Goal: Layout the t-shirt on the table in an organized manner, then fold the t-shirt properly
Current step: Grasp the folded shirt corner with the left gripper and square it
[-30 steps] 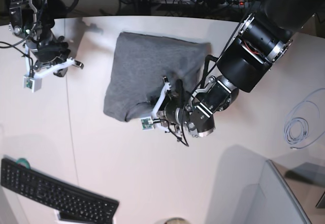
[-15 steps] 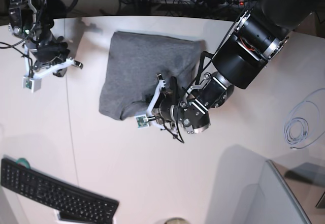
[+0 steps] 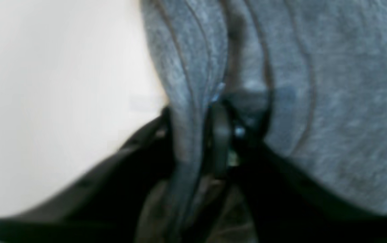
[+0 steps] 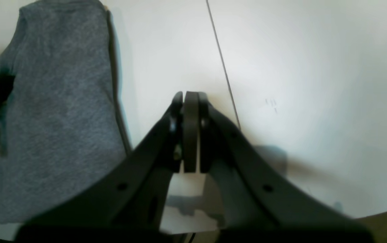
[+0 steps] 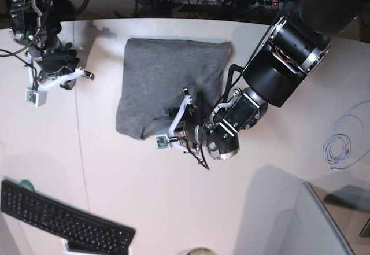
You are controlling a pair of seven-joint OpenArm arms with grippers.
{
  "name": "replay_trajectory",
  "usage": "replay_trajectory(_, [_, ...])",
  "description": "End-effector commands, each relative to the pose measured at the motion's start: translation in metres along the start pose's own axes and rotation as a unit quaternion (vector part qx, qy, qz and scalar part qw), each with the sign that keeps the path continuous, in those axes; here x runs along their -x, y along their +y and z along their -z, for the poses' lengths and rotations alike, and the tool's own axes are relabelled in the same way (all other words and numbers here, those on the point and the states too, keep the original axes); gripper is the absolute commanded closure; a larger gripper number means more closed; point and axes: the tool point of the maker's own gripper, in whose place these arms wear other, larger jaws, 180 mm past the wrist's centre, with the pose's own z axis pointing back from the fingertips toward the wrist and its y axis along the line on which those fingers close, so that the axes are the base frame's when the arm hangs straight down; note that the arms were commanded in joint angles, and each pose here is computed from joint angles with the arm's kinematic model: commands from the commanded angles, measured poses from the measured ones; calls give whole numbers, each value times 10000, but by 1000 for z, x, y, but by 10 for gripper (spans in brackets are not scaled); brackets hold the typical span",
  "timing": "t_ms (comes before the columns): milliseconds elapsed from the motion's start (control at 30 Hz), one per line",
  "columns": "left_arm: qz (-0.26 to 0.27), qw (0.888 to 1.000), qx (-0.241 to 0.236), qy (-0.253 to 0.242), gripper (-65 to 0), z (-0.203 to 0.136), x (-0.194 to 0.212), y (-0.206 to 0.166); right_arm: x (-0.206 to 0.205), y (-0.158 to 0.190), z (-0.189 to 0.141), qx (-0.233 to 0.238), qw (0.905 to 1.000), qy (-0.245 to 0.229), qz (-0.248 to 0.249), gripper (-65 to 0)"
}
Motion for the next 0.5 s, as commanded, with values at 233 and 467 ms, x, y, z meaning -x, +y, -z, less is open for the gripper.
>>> replay_trajectory(233, [318, 9977, -485, -344, -387, -29, -39, 45, -14, 2, -2, -56, 9997, -211, -104, 0])
replay_trajectory(467, [645, 9935, -867, -371, -426, -57, -55, 61, -15, 2, -1, -53, 9997, -221, -108, 0])
